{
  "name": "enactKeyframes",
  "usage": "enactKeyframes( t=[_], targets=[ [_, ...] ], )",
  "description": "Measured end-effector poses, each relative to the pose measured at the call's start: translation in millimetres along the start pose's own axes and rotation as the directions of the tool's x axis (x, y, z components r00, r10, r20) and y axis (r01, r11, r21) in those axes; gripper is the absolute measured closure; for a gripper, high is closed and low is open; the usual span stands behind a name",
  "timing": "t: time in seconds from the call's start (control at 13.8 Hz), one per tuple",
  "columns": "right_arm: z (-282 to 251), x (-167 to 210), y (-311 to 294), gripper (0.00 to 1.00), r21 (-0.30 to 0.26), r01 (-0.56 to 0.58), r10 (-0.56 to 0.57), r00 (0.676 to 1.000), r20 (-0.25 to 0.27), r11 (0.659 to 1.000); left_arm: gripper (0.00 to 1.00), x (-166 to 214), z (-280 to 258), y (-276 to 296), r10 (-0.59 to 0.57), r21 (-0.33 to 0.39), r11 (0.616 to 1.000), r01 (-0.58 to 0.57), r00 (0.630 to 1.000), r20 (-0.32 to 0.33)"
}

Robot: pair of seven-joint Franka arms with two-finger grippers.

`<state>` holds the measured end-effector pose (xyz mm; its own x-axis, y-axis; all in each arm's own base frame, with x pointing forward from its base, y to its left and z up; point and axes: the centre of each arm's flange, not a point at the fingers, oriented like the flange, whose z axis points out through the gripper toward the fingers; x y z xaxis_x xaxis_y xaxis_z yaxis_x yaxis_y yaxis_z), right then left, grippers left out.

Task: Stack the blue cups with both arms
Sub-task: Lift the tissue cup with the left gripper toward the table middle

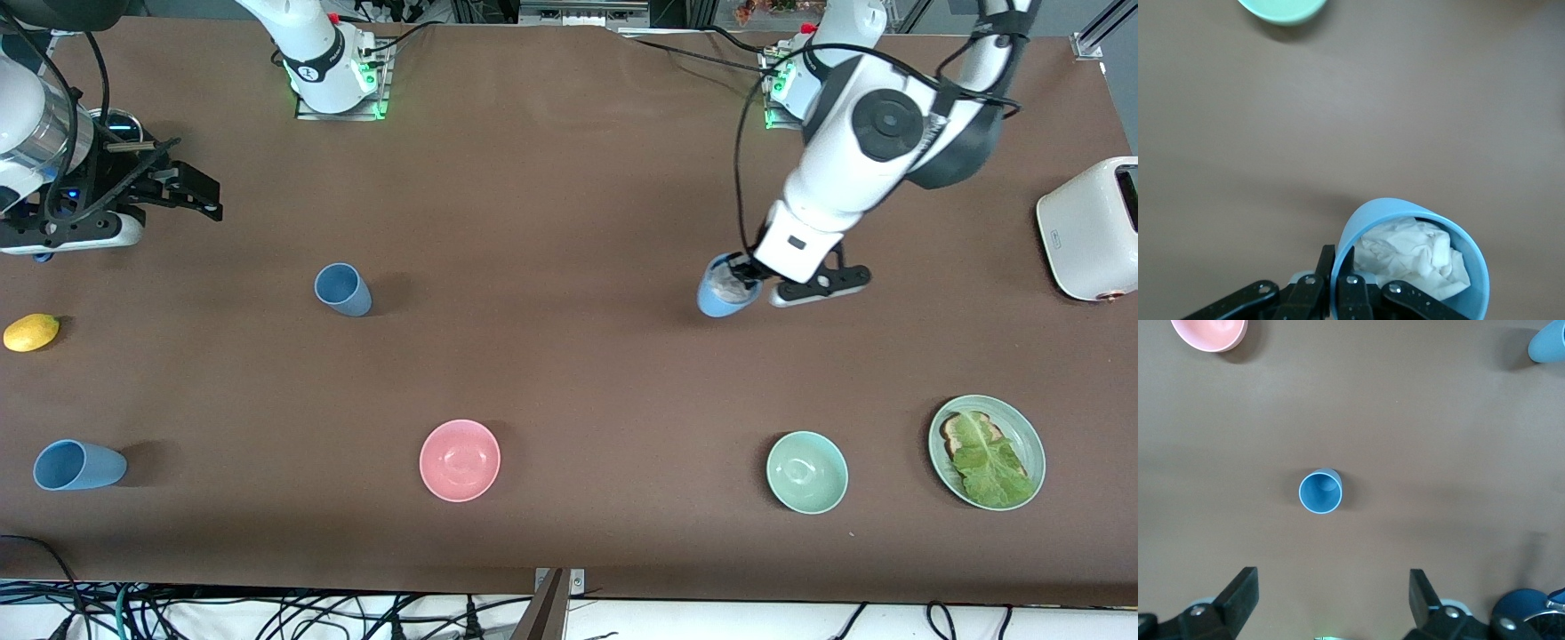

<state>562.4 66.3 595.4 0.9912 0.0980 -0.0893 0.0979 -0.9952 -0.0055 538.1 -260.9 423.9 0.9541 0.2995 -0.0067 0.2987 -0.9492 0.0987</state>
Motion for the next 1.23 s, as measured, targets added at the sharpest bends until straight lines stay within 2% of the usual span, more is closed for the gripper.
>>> enactKeyframes(
  t=[0.36,0.58,0.8,1.02,1.23],
  targets=[
    [1,0,0,0.0,0.0,0.0,0.0,1.0,0.001,1.0,0.94,-33,28,84,-0.133,-0.021,0.991,0.135,0.99,0.052],
    [1,0,0,0.0,0.0,0.0,0.0,1.0,0.002,1.0,0.94,-52,55,135,-0.192,-0.001,0.981,0.192,0.981,0.031],
    [1,0,0,0.0,0.0,0.0,0.0,1.0,0.002,1.0,0.94,-60,92,155,-0.224,0.031,0.974,0.223,0.974,0.038],
    [1,0,0,0.0,0.0,0.0,0.0,1.0,0.002,1.0,0.94,-62,125,167,-0.245,0.066,0.967,0.245,0.97,-0.005],
    [1,0,0,0.0,0.0,0.0,0.0,1.0,0.002,1.0,0.94,-58,155,174,-0.266,0.036,0.963,0.266,0.964,-0.01]
  ],
)
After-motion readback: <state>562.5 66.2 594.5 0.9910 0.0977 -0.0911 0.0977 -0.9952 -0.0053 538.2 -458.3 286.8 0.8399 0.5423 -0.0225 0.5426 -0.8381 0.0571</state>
